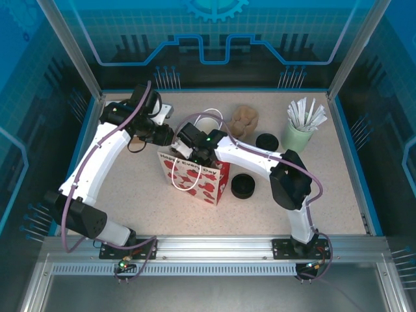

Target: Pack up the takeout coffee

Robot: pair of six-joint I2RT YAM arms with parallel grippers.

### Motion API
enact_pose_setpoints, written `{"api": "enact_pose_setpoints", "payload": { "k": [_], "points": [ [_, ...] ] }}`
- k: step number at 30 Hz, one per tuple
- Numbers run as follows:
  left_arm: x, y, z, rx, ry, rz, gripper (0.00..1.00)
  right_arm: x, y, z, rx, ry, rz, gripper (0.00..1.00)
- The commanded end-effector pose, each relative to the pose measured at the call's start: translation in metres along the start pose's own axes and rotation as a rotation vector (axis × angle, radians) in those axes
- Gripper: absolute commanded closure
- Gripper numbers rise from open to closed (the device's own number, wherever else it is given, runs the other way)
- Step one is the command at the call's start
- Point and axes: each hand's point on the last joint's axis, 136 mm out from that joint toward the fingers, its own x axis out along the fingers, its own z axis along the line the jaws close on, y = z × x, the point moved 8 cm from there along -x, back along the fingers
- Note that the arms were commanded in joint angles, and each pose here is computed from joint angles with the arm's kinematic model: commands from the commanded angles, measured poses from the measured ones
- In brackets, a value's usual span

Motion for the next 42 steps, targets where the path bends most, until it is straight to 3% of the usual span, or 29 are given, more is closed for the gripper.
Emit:
{"api": "enact_pose_setpoints", "payload": {
  "k": [1, 7, 12, 19, 21, 27, 34, 42],
  "points": [
    [0.005, 0.005, -0.008, -0.009, 0.066, 0.039, 0.70, 0.015, -0.001, -0.004, 0.012, -0.001, 0.016, 0.84],
    [0.004, 0.005, -0.008, -0.010, 0.065, 0.036, 0.70, -0.009, -0.009, -0.001, 0.008, -0.011, -0.041, 0.83],
    [0.006, 0.007, -0.008, -0.009, 0.060, 0.044, 0.72, -0.050, -0.022, 0.004, 0.009, -0.015, -0.132, 0.78],
    [0.006, 0.008, -0.007, -0.010, 0.060, 0.041, 0.91, -0.099, -0.026, 0.007, 0.026, -0.013, -0.203, 0.69],
    [0.005, 0.008, -0.008, -0.008, 0.061, 0.040, 0.93, -0.113, -0.025, 0.009, 0.034, -0.026, -0.237, 0.64],
    [-0.006, 0.007, -0.010, 0.008, 0.065, 0.005, 0.98, -0.172, -0.021, 0.015, 0.064, -0.050, -0.375, 0.60],
    [-0.037, 0.009, -0.021, 0.093, 0.040, -0.085, 1.00, -0.252, 0.005, 0.005, 0.161, 0.011, -0.564, 0.53],
    [-0.066, 0.021, -0.039, 0.271, -0.036, -0.191, 1.00, -0.301, 0.080, -0.042, 0.416, 0.297, -0.649, 0.40]
  ]
}}
